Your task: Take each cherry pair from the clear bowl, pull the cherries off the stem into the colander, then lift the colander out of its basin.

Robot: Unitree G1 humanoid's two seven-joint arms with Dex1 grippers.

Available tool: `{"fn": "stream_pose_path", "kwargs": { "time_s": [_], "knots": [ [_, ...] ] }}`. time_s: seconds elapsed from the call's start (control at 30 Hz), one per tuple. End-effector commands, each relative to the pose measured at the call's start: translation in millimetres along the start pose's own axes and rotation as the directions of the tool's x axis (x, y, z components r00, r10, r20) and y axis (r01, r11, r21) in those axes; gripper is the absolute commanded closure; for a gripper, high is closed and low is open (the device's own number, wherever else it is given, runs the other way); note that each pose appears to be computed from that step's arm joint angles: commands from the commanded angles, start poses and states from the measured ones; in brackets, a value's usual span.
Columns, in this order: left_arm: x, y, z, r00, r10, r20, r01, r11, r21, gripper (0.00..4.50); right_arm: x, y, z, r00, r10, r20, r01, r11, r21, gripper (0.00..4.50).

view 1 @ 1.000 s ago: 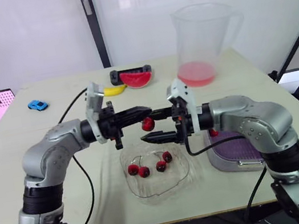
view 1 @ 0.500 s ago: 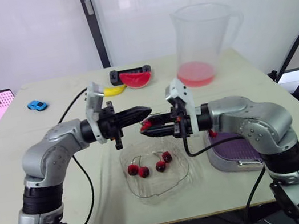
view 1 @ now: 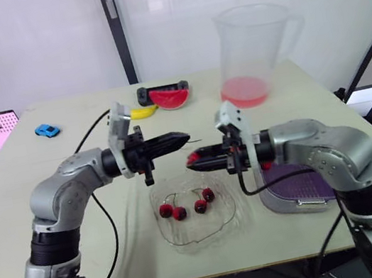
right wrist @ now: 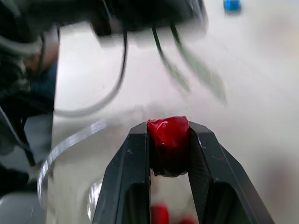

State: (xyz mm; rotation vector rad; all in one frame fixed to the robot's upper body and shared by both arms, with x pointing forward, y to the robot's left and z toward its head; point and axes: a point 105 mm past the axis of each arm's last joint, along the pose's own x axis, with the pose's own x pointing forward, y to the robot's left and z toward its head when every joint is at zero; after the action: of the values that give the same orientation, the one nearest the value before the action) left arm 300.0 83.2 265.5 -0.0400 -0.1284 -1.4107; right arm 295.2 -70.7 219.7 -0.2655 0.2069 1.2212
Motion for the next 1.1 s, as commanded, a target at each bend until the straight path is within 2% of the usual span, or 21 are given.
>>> {"fn": "stream_pose_path", "kwargs": {
  "time_s": [0.03, 0.17, 0.23, 0.37, 0.5, 0.6, 0.73, 0.83, 1.0, 1.1],
  "knots": [
    [0, -6, 10, 1.0, -0.02, 0.015, 0.019, 0.998, 0.061, 4.5, -13, 6, 11, 1.0, 0.011, 0.004, -0.011, 0.999, -0.05, 3.46],
    [-1, -6, 10, 1.0, -0.015, 0.018, 0.014, 0.998, 0.06, 4.5, -35, 0, 13, 0.999, -0.038, -0.013, 0.037, 0.998, -0.05, 3.46],
    [-1, -6, 10, 1.0, -0.014, 0.018, 0.013, 0.998, 0.059, 4.5, -57, -11, 14, 0.994, -0.101, -0.045, 0.098, 0.993, -0.068, 3.46],
    [-2, -6, 8, 1.0, -0.012, 0.016, 0.011, 0.998, 0.054, 4.5, -111, -40, 7, 0.941, -0.275, -0.196, 0.252, 0.959, -0.132, 3.46],
    [-2, -8, 1, 1.0, -0.012, -0.005, 0.013, 0.999, 0.051, 4.5, -145, -52, -20, 0.871, -0.329, -0.364, 0.291, 0.944, -0.158, 3.46],
    [-2, -9, -3, 1.0, -0.011, -0.015, 0.011, 0.999, 0.051, 4.5, -153, -55, -47, 0.822, -0.329, -0.465, 0.279, 0.944, -0.176, 3.46],
    [-3, -10, -7, 1.0, -0.003, -0.026, 0.005, 0.999, 0.053, 4.5, -148, -58, -78, 0.789, -0.315, -0.527, 0.264, 0.949, -0.172, 3.46],
    [-4, -10, -9, 1.0, 0.002, -0.03, -0.001, 0.999, 0.053, 4.5, -152, -61, -84, 0.767, -0.33, -0.55, 0.274, 0.944, -0.184, 2.61],
    [-6, -9, -10, 0.999, 0.009, -0.033, -0.007, 0.999, 0.048, 4.5, -162, -59, -69, 0.778, -0.33, -0.535, 0.283, 0.944, -0.171, 0.19],
    [-7, -8, -10, 0.999, 0.014, -0.033, -0.012, 0.999, 0.048, 4.5, -173, -61, -47, 0.809, -0.357, -0.467, 0.319, 0.934, -0.162, 0.09]
  ]
}}
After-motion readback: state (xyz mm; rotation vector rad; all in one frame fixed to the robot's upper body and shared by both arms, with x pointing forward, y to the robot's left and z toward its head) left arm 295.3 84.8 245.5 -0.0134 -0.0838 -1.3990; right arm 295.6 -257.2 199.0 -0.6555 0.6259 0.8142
